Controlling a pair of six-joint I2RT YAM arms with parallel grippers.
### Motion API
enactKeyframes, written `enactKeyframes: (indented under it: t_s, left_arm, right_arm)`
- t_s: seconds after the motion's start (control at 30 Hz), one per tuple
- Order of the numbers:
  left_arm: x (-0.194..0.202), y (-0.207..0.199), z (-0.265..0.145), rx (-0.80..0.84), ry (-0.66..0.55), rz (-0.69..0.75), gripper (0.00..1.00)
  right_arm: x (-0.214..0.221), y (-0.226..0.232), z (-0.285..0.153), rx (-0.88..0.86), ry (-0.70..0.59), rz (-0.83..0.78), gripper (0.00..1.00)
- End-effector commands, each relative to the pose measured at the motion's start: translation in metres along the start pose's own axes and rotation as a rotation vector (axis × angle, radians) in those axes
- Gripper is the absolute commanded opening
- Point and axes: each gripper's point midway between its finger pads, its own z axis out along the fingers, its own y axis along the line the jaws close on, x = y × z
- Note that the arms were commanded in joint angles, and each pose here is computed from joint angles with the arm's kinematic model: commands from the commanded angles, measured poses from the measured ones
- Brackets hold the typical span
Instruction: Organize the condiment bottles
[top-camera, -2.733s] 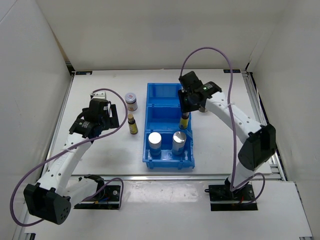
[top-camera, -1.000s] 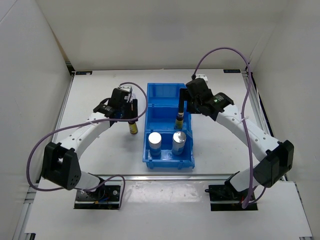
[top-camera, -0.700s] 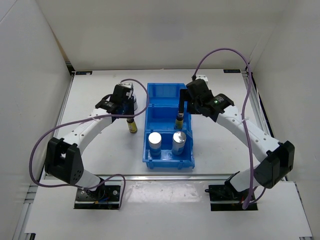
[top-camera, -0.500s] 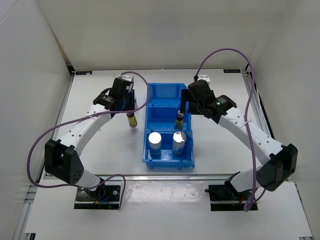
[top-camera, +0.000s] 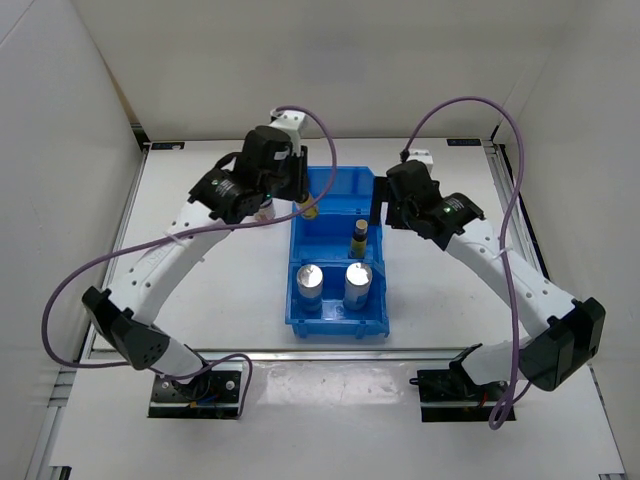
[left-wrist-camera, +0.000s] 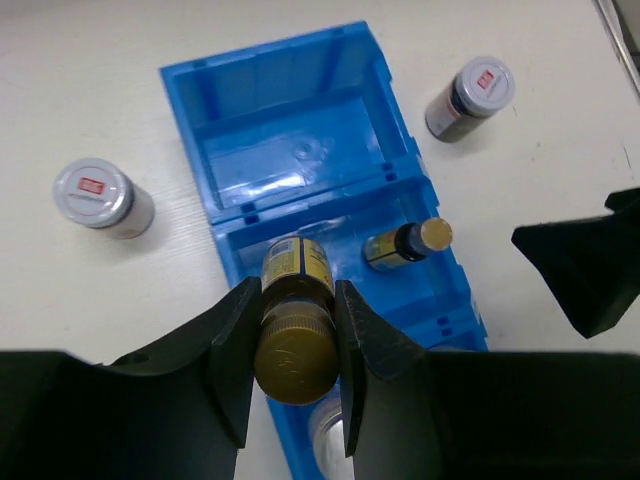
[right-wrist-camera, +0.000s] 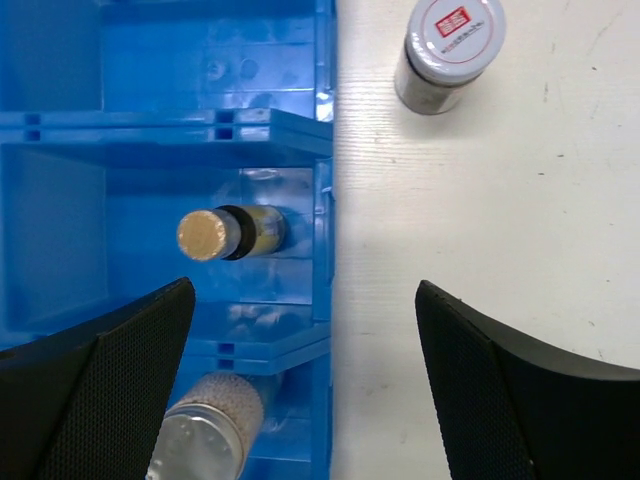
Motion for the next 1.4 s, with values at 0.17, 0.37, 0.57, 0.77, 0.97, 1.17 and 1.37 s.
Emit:
enactKeyframes:
  t_s: [0.17, 0.37, 0.57, 0.77, 0.97, 1.17, 1.37]
  left_arm:
    - [0.06, -0.022, 0.062, -0.009, 0.158, 0.04, 0.11]
    - [0.099, -0.023, 0.091, -0.027, 0.24, 0.057, 0.11]
    - [0.112, -0.018, 0.103, -0.056, 0.265, 0.067, 0.16]
    - [0.125, -0.009, 0.108, -0.106, 0.281, 0.063, 0.42]
    - [0.132, -0.005, 0.108, -0.123, 0.295, 0.061, 0.65]
    - [0.128, -0.002, 0.106, -0.139, 0.28, 0.061, 0.79]
    - [0.093, -0.005, 0.092, -0.127, 0.196, 0.067, 1.0]
  right_arm:
    - [-0.011, -0.028, -0.012, 0.046, -0.042, 0.066, 0.94]
    - [-0.007, -0.027, -0.014, 0.034, -0.036, 0.153, 0.95]
    - [0.009, -0.029, -0.006, 0.067, -0.016, 0.159, 0.95]
    - [0.012, -0.029, -0.002, 0.066, -0.016, 0.159, 0.95]
    - [0.016, -0.027, 0.002, 0.061, -0.003, 0.156, 0.95]
    - [0.016, -0.027, 0.002, 0.061, -0.002, 0.147, 0.96]
    - [0.016, -0.027, 0.002, 0.061, -0.002, 0.147, 0.96]
